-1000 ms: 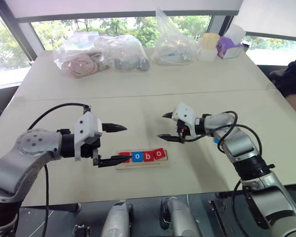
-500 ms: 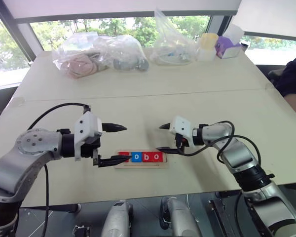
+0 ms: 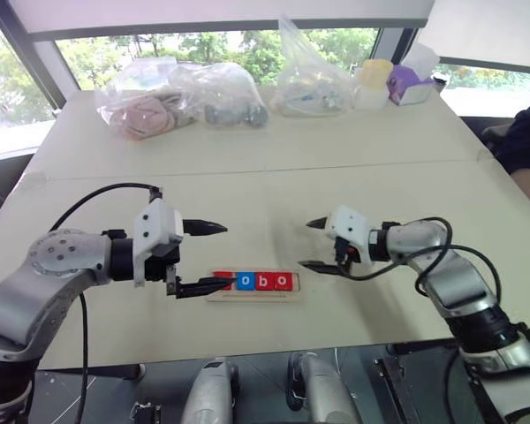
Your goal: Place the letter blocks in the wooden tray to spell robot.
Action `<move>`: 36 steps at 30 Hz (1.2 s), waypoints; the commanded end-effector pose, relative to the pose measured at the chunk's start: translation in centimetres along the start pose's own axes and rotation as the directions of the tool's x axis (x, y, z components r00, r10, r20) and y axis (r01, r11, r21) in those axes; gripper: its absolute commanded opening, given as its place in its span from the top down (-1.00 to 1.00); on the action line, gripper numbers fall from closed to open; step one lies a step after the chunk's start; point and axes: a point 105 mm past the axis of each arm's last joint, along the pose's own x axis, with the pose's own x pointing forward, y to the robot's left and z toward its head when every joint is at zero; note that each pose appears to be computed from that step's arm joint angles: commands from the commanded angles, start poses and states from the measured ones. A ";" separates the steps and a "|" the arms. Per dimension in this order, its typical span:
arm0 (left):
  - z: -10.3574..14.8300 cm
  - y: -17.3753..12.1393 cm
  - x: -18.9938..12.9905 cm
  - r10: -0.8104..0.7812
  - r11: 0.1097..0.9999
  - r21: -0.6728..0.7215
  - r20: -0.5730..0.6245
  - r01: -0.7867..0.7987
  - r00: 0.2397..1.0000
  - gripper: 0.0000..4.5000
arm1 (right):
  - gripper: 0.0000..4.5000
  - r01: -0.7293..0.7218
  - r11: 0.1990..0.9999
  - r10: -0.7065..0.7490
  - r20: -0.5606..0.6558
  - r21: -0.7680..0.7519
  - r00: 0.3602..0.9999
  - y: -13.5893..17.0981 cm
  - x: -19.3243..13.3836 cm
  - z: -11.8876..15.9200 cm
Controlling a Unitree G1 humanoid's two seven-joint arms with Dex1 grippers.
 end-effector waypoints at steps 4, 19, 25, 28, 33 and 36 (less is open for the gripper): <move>0.7 0.1 -0.1 -0.009 0.999 0.034 0.009 0.008 1.000 -1.00 | -0.95 -0.029 0.999 0.030 0.026 -0.029 0.999 1.1 -0.8 1.2; 0.7 0.0 0.0 -0.013 0.999 0.035 0.011 0.012 1.000 -1.00 | -0.95 -0.044 0.997 0.045 0.021 -0.065 0.999 2.0 1.3 0.8; 0.6 0.0 0.0 -0.009 0.999 0.033 0.010 0.008 1.000 -1.00 | -0.95 -0.035 0.996 0.037 0.020 -0.078 0.999 1.6 1.7 0.7; 0.7 -0.1 0.0 -0.006 0.999 0.032 0.010 0.006 1.000 -1.00 | -0.95 -0.029 0.996 0.030 0.014 -0.086 0.999 1.4 1.8 0.6; 0.7 -0.1 0.0 -0.001 1.000 0.031 0.010 0.001 1.000 -1.00 | -0.95 -0.024 0.996 0.026 0.014 -0.091 1.000 1.1 2.0 0.5; 0.7 -0.1 0.0 0.000 1.000 0.031 0.008 -0.001 1.000 -1.00 | -0.95 -0.027 0.996 0.029 0.021 -0.083 0.999 0.9 1.6 0.8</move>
